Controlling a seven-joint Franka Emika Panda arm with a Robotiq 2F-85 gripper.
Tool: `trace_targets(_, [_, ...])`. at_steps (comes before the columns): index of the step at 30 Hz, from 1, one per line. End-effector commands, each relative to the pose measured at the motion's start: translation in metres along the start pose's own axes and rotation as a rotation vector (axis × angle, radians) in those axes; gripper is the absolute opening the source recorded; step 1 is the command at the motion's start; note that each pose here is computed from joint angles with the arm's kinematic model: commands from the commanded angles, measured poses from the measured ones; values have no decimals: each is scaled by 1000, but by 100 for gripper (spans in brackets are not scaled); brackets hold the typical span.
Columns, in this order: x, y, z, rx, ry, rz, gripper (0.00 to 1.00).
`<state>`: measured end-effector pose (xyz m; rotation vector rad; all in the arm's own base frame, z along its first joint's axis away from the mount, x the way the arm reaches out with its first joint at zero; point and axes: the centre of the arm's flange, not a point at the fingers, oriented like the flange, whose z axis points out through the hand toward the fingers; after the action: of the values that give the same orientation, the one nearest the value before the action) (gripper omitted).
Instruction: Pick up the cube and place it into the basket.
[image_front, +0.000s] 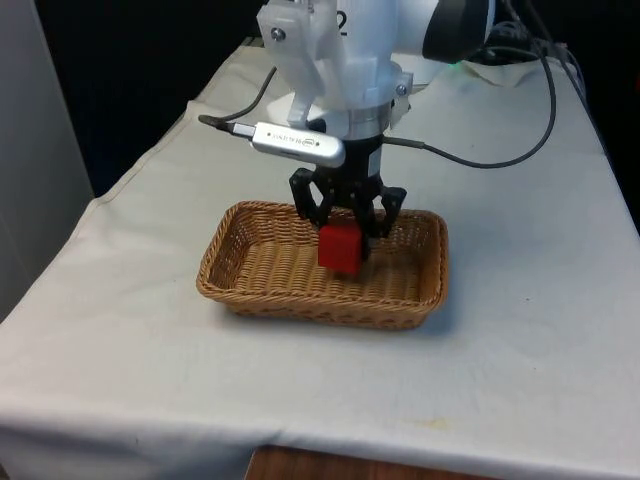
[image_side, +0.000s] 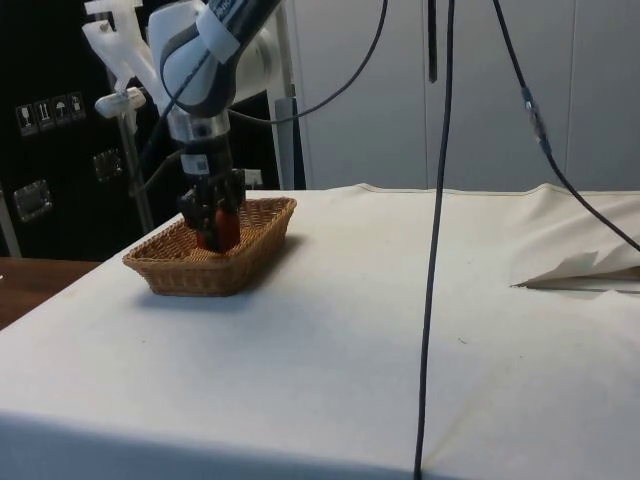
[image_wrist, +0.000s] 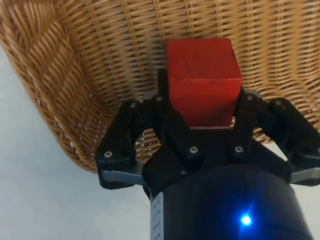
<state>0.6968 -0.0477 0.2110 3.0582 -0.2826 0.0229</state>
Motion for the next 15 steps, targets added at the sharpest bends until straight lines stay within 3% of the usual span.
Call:
trace_targets(1, [1,-3,4,11,3,-14,0])
trace_targets(2, [0,-1,2,0,0,-7,0])
trace_targets(3, [1,-3,5,11,2,-20,0])
trace_targets(10, [2,-4,15,8,-2,-63,0])
trace_targets(11, [1,-2,15,-3,-3,-57,0])
trace_targets(15, [3,-3,16,3,-1,-71,0])
